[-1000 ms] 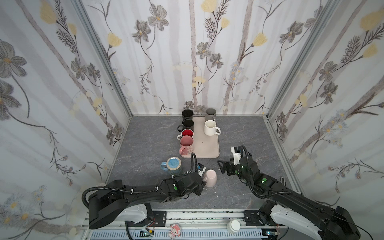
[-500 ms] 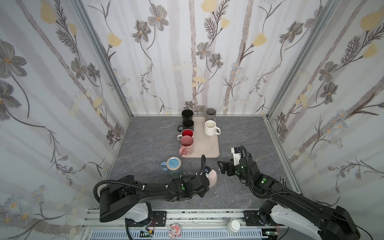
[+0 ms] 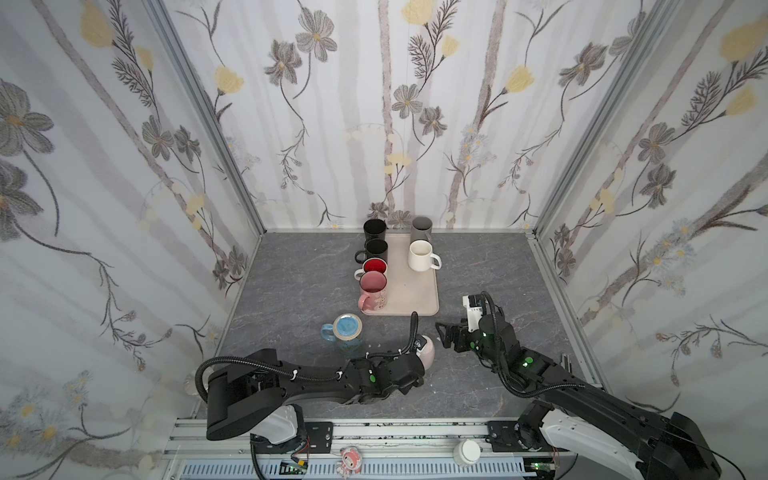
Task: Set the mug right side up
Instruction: 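Lift and turn the light pink mug with the left gripper toward the right gripper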
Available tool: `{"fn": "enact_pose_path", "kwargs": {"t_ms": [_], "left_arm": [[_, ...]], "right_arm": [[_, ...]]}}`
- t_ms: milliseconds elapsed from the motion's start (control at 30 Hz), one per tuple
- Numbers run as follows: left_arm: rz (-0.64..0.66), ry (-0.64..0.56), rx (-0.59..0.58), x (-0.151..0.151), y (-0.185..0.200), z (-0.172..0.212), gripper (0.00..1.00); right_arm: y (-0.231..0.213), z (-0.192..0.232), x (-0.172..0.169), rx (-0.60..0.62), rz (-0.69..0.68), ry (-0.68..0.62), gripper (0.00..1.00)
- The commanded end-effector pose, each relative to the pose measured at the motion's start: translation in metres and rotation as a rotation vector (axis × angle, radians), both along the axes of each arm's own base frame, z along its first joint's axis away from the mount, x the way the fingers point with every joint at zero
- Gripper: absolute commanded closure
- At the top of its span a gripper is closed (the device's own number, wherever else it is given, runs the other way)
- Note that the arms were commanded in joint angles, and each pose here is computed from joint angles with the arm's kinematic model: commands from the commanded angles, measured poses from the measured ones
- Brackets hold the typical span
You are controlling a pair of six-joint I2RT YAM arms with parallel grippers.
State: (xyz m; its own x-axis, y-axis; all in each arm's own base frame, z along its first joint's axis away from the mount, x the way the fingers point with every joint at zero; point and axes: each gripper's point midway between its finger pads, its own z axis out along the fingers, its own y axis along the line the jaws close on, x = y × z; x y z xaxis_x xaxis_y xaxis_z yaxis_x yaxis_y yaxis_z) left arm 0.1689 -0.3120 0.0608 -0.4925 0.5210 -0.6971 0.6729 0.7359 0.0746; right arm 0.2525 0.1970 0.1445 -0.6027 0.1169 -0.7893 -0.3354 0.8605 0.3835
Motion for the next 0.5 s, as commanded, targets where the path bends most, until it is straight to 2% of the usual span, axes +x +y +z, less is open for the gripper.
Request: {"fn": "enact_pose_path", "kwargs": {"t_ms": [0,267,467], "left_arm": [[0.033,-0.048,-0.015,0.008,0.001,0.009,1.00],[0.086,-0.087,-0.244,0.019,-0.007,0.053,1.00],[0.165,-0.114,-0.406,0.037,0.006,0.086,1.00]], "right_arm": [[0.004,0.007,0.003,0.042,-0.002,-0.020,0.06],[0.003,0.024,0.004,0.106,-0.014,-0.077,0.06],[-0.006,0.055,0.007,0.166,-0.063,-0.172,0.06]]}}
